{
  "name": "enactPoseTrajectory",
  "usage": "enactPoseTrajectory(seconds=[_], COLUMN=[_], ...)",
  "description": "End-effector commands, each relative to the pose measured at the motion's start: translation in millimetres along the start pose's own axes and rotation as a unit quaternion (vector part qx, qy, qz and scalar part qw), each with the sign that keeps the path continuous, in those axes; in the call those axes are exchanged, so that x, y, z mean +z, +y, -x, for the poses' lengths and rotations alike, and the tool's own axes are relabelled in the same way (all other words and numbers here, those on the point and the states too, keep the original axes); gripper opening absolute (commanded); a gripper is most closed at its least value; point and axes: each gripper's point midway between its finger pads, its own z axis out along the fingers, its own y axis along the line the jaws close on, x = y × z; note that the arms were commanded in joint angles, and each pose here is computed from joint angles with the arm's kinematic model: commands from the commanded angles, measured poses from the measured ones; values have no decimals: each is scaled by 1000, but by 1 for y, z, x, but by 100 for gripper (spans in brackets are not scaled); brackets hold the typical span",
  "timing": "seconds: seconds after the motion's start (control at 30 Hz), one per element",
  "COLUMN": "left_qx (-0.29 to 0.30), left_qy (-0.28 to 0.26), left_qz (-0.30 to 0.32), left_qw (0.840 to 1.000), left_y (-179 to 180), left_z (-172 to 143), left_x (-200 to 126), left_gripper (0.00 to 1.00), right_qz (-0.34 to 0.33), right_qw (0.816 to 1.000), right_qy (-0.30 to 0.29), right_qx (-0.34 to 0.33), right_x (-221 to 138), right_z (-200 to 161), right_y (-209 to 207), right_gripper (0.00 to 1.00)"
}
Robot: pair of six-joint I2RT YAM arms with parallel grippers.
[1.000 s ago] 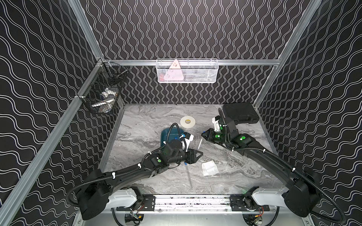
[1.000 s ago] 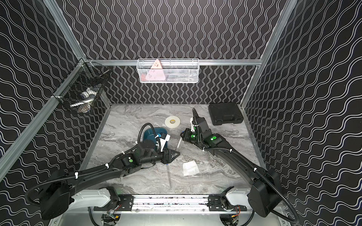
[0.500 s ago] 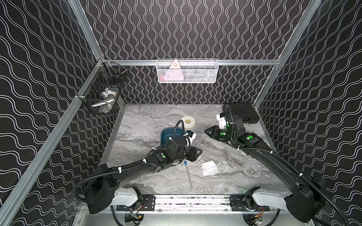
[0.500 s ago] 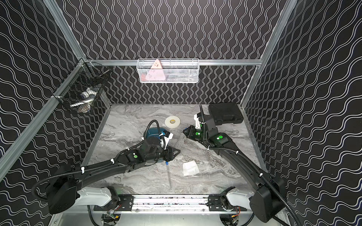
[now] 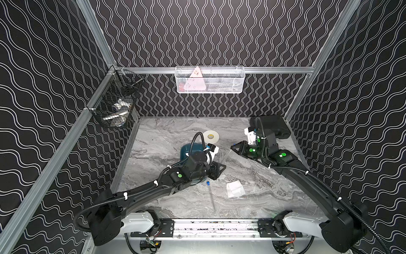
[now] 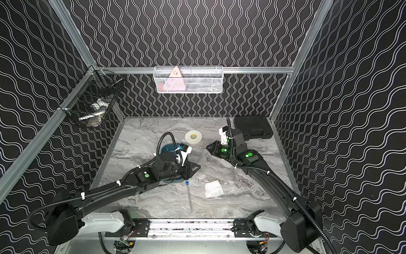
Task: Wipe the exteriors of test tubes
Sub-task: Pick up the test tube at the center of the board.
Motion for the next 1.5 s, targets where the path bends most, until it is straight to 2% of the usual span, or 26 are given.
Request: enactPoseTrajectory(seconds=[0.0, 0.1, 0.23, 0.5, 0.63, 0.9, 1.0, 1.03, 1.07, 1.1, 1.13, 1.2, 1.3, 1.47], left_qx=[28, 32, 41, 39, 35, 29, 24, 21, 17, 10, 2, -16, -29, -41], left_qy=[5, 21, 42, 54, 52, 64, 58, 56, 50, 41, 32, 16, 18, 21], left_qz=[35, 39, 15, -7, -20, -33, -33, -32, -29, -28, -28, -22, -19, -18], left_qw=[999, 999, 998, 998, 998, 997, 997, 998, 998, 999, 999, 999, 999, 999], left_y=[15, 22, 15, 11, 7, 4, 4, 4, 5, 6, 7, 11, 15, 16], left_z=[2, 3, 0, -2, -1, -7, -5, -4, -3, -1, 0, 1, -2, -5], left_x=[-7, -4, 6, 22, 26, 28, 27, 28, 27, 28, 28, 28, 31, 32], left_gripper=[39, 43, 48, 49, 41, 17, 14, 14, 14, 14, 14, 14, 15, 15], right_qz=[10, 18, 30, 49, 53, 56, 55, 55, 51, 45, 39, 22, -3, -62], right_qw=[1000, 1000, 999, 999, 998, 998, 998, 998, 998, 999, 999, 1000, 1000, 998], right_qy=[0, 3, 5, 8, 12, 13, 18, 18, 16, 13, 10, 6, 0, 8], right_qx=[-7, -10, -10, -8, -11, -8, -10, -10, -11, -12, -13, -18, -24, -22], right_x=[-3, -5, -6, -8, -8, -4, -1, -1, 0, 0, 0, -1, -6, -11], right_z=[1, 1, 2, 1, 0, 0, 0, 0, 1, 2, 3, 4, 3, -12], right_y=[4, 9, 13, 21, 22, 22, 21, 21, 20, 18, 16, 10, 1, -29], right_gripper=[19, 19, 19, 19, 19, 19, 20, 23, 34, 51, 61, 75, 82, 83])
